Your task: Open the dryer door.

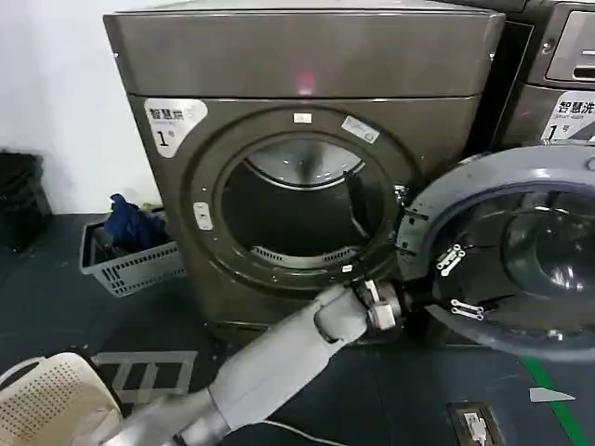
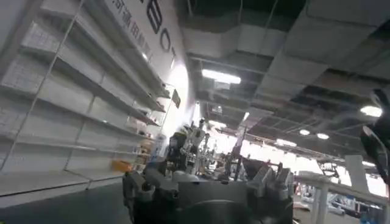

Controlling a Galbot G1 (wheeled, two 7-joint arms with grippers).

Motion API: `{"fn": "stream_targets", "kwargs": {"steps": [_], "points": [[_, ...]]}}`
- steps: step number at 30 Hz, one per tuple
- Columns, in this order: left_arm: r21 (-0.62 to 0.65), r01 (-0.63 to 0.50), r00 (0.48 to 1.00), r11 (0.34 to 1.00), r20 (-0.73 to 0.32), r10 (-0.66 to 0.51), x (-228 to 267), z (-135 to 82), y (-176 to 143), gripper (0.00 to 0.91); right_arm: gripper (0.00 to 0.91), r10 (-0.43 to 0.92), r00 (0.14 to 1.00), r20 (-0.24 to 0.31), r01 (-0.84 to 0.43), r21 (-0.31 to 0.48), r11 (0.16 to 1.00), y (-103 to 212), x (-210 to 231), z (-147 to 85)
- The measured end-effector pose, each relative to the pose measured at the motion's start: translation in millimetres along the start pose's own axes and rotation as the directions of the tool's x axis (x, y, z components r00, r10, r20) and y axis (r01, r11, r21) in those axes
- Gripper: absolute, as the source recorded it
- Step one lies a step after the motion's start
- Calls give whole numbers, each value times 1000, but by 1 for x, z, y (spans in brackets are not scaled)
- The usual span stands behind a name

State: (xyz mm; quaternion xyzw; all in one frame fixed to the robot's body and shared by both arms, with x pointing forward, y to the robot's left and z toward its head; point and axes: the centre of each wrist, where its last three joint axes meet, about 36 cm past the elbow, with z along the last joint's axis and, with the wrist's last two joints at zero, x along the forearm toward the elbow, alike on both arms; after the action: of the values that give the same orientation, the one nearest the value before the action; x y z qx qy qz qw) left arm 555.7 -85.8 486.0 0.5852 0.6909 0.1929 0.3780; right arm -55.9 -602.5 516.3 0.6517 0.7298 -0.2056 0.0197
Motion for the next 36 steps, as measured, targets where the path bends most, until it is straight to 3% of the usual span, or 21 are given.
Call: {"fn": "stream_targets", "kwargs": {"steps": [13, 20, 26, 31, 36], "points": [[5, 4, 1000, 1000, 8, -4, -13, 0, -1, 907, 907, -21, 1000, 15, 21, -6, 1000, 4, 0, 4], [-16, -12, 1000, 1000, -17, 12, 6, -4, -7, 907, 907, -23, 1000, 9, 23, 3, 1000, 4, 0, 6], [-114, -66, 997, 991, -38, 62, 51, -13, -3, 907, 907, -38, 999, 7, 38, 15, 999, 6, -2, 6], [-262, -161, 986, 951, -87, 143, 113, -23, 21, 907, 907, -49, 999, -7, 49, 25, 998, 8, -5, 7], [-439, -316, 949, 841, -139, 284, 178, -35, 45, 907, 907, -64, 998, -19, 64, 31, 997, 11, -8, 8]]}}
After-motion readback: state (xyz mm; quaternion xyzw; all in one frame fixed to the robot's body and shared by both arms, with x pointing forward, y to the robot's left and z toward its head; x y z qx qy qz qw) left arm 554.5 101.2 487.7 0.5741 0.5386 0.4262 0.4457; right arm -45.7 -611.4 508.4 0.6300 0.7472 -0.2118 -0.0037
